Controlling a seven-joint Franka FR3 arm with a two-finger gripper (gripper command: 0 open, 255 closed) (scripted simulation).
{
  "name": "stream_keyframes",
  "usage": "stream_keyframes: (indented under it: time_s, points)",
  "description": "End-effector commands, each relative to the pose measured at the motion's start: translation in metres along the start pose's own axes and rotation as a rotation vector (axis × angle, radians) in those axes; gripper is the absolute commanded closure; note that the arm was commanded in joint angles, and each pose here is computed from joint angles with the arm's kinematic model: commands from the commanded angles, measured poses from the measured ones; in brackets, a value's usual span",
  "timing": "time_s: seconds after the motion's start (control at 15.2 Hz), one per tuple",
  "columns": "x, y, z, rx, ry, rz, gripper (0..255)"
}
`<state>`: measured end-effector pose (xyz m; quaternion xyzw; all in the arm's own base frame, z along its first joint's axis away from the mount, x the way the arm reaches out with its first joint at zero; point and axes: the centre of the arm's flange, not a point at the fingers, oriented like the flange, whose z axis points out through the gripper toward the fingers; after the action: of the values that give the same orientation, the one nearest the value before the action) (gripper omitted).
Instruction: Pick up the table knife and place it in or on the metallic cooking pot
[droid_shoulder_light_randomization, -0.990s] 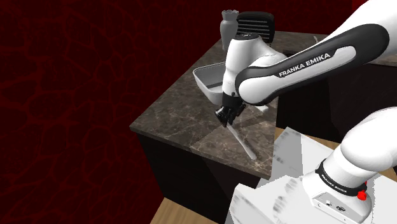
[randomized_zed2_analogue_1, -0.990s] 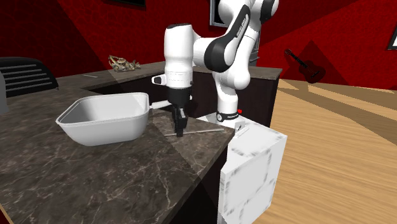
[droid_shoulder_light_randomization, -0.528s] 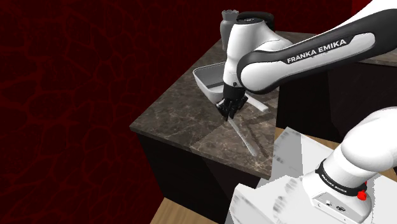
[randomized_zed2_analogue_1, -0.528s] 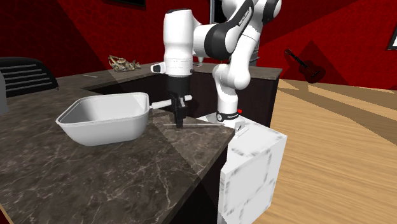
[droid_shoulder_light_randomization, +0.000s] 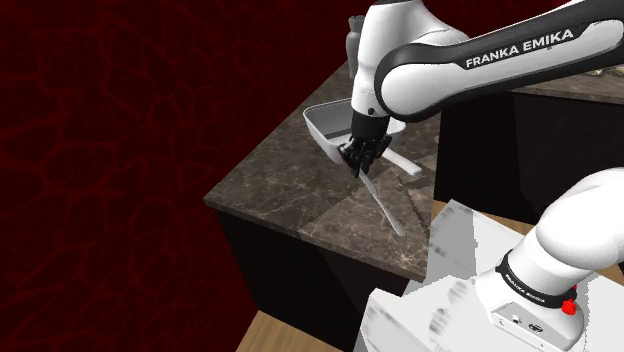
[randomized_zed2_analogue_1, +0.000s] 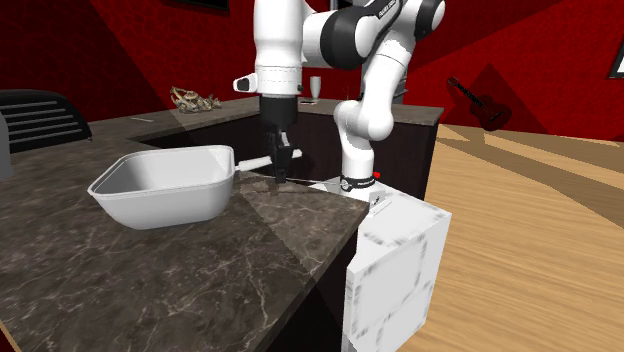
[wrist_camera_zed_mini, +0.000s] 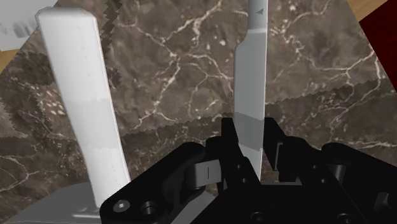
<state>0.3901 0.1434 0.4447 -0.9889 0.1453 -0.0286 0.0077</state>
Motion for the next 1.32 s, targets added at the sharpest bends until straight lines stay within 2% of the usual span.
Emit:
stream_keyframes:
  time_s: [0.0,1.06,1.25]
  points:
    - [0.000,0.000,-0.010,0.000,0.000,0.000,255]
    - [0.004,-0.002,-0.093,0.000,0.000,0.000,255]
    - [0.038,0.019,-0.093,0.000,0.000,0.000,255]
